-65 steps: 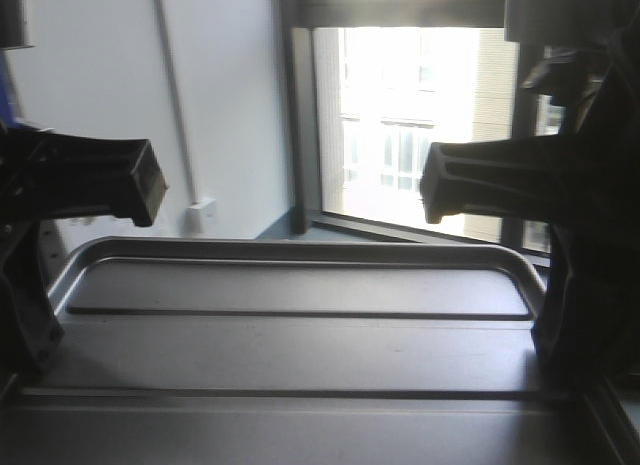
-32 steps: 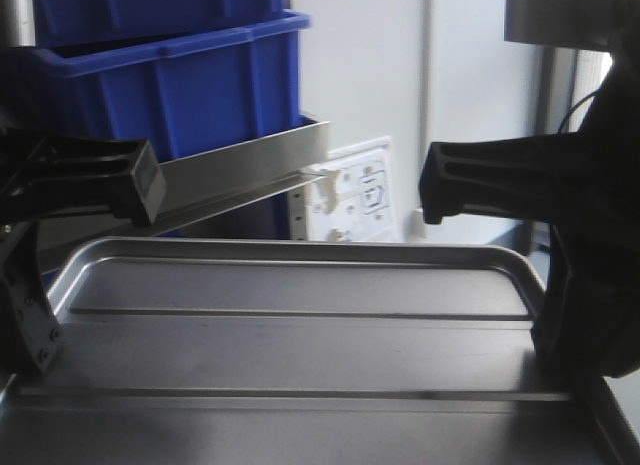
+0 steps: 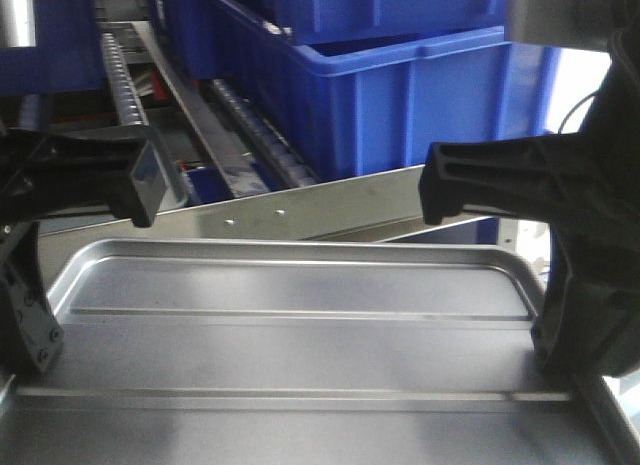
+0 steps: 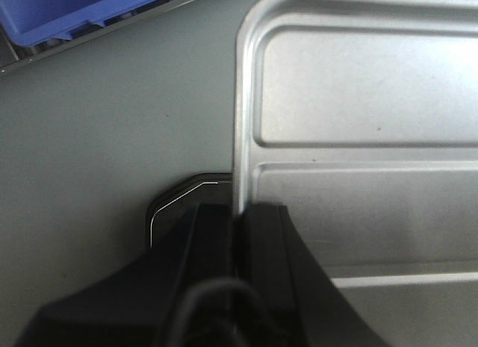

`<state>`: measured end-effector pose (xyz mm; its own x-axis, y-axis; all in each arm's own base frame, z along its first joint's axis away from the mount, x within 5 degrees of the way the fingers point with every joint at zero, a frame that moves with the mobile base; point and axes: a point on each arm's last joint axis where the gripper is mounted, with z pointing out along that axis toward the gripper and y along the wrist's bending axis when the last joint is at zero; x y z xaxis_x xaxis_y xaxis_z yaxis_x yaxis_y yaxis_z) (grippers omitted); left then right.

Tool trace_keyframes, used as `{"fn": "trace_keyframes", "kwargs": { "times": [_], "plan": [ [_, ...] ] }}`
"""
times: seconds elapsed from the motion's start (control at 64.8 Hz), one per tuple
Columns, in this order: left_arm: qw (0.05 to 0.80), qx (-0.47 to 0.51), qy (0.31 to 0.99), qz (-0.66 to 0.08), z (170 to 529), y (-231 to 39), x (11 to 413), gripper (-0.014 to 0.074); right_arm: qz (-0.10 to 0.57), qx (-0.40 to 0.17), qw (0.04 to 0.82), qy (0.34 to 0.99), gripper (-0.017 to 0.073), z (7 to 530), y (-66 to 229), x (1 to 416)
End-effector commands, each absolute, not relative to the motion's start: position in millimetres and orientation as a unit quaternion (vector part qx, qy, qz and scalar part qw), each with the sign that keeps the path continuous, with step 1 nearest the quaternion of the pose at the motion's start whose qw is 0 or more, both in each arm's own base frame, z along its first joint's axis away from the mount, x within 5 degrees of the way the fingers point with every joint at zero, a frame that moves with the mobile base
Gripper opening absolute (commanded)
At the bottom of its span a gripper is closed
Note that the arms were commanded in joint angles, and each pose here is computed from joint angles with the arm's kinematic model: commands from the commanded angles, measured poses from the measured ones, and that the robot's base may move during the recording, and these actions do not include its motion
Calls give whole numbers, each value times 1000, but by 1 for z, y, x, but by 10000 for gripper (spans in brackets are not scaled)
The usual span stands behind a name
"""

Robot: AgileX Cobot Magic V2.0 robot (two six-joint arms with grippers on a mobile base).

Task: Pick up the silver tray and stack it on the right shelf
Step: 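Carry the tray in both grippers while the base drives to another shelf, then move the held tray forward over the silver tray on the shelf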

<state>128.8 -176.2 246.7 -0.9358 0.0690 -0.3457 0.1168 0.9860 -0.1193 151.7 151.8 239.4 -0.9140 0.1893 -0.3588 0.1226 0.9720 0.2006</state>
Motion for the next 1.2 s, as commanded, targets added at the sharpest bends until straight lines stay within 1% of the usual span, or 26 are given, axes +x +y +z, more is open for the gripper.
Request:
{"fn": "trace_keyframes", "kwargs": {
  "times": [0.0,1.187],
  "plan": [
    [187,55,980,-42,257,-169,129,-91,55,77,211,973,60,249,143,155],
    [187,55,980,-42,257,-169,129,-91,55,77,211,973,60,249,143,155]
  ]
}}
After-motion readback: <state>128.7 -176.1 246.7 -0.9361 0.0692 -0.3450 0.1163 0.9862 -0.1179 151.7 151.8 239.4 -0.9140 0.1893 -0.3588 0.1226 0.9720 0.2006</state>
